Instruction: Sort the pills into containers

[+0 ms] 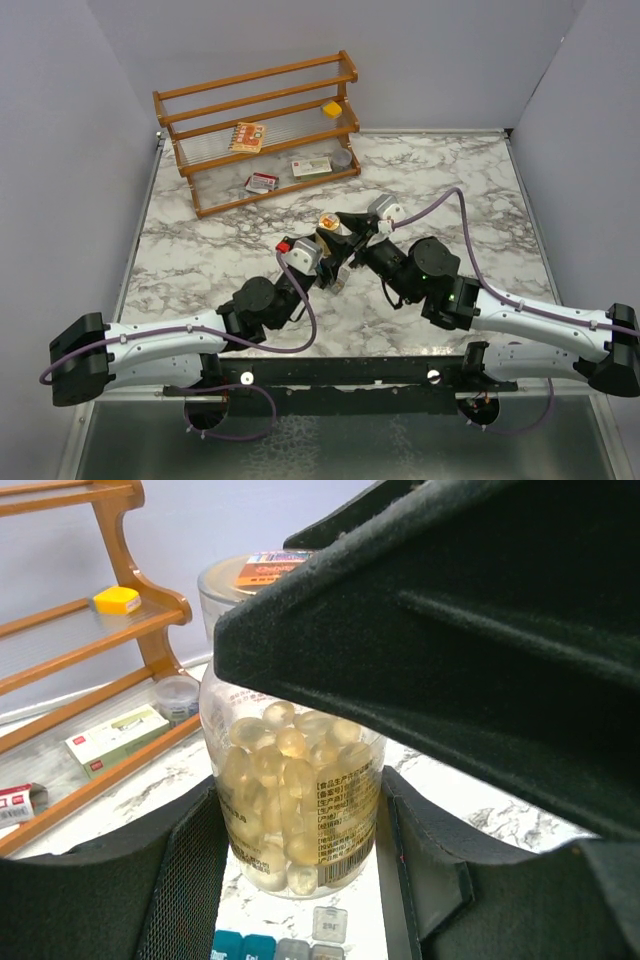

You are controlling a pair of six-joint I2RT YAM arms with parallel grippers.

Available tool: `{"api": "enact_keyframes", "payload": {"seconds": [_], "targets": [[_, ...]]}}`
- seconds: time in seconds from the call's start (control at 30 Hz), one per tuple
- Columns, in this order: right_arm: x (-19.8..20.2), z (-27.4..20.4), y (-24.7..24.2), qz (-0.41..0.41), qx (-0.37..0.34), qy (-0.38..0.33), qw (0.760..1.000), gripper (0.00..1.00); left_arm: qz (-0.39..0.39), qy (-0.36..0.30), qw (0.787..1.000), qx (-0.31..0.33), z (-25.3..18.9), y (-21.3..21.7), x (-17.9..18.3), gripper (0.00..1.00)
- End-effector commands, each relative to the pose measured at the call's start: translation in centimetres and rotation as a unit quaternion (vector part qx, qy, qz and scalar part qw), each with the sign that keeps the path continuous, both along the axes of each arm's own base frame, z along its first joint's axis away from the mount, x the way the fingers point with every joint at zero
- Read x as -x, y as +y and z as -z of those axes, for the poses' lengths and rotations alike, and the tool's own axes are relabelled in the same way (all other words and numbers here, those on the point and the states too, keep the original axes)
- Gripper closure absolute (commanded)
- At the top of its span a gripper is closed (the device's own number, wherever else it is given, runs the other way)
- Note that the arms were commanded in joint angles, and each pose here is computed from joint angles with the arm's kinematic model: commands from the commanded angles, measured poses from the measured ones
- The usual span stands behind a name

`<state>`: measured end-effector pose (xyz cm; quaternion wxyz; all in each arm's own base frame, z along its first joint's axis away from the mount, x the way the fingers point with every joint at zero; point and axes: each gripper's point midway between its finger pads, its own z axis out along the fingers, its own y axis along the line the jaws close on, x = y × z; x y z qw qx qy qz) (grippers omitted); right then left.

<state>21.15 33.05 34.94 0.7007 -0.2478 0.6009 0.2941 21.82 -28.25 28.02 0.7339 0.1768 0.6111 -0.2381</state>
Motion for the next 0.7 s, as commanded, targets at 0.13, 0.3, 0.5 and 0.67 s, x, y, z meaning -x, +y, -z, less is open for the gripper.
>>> {"api": "enact_keyframes", "payload": {"seconds": [0.13,0.3,0.5,0.67], "targets": [[0.6,6.7,-0.3,0.000,0.109,0.053,0.993,0.37,0.025,-0.041,0.983,0.176,-8.1,2.0,1.5,1.00],[0.7,6.9,-0.3,-0.002,0.110,0.055,0.992,0.37,0.024,-0.038,0.984,0.171,-7.8,1.9,1.4,1.00],[0.9,6.9,0.2,-0.016,0.110,0.055,0.992,0.40,0.036,-0.038,0.984,0.168,-7.8,1.5,1.7,1.00],[1.1,6.9,1.0,-0.029,0.115,0.055,0.991,0.40,0.062,-0.044,0.984,0.163,-8.0,0.6,2.2,1.00]]}}
